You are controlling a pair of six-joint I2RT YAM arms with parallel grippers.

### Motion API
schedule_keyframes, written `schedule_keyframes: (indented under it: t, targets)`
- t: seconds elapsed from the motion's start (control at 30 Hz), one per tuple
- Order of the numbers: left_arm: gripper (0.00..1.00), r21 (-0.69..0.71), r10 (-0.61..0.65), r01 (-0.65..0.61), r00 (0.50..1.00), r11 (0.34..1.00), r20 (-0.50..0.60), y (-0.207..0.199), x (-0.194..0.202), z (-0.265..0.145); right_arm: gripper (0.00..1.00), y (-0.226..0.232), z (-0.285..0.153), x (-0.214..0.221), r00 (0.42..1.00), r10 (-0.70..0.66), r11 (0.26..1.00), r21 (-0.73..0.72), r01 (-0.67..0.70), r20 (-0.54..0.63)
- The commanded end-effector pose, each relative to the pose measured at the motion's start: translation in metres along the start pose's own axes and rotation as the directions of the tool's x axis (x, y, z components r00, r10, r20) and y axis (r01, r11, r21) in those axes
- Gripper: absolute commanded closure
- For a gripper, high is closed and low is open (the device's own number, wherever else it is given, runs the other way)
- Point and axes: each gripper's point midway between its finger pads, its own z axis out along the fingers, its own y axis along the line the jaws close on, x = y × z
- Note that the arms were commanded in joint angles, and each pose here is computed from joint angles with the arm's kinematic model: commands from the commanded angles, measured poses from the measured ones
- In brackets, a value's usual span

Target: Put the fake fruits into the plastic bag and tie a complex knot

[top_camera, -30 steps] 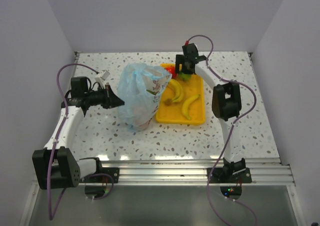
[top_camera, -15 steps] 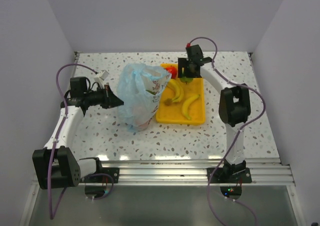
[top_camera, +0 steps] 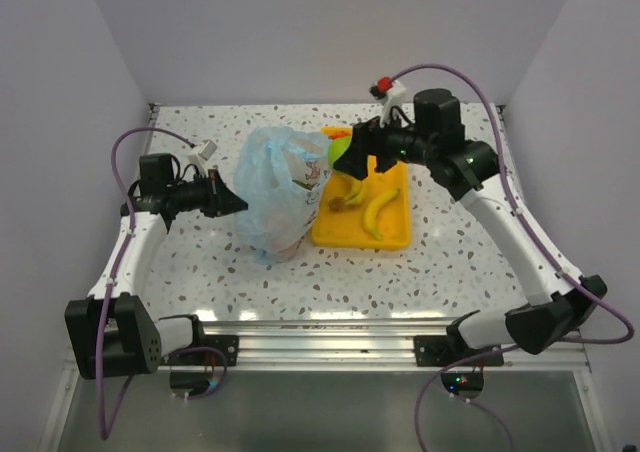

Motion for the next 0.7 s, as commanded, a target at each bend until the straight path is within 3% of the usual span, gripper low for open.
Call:
schedule_keyframes:
  t: [0.0, 0.17, 0.43, 0.67]
  targets:
    - [1.0, 0.032, 0.045, -0.046, 0.998, 0.998, 0.042, -0.012, -0.011, -0.006, 0.71, 0.043, 0.024, 0.041, 0.988, -0.033, 0.987, -0.162, 0.008, -0.153]
    - [1.0, 0.03, 0.066, -0.068, 0.996, 0.997, 0.052, -0.016, -0.013, -0.009, 0.76, 0.061, 0.061, 0.052, 0.973, -0.088, 0.983, -0.175, 0.05, -0.212]
    - [1.0, 0.036, 0.079, -0.08, 0.996, 0.996, 0.051, -0.019, -0.003, -0.011, 0.76, 0.055, 0.077, -0.009, 0.995, -0.099, 0.993, -0.071, 0.099, -0.004]
    - [1.0, 0.041, 0.07, -0.072, 0.996, 0.997, 0.052, -0.018, -0.004, -0.01, 0.75, 0.056, 0.08, -0.029, 0.994, -0.097, 0.993, -0.058, 0.1, 0.054]
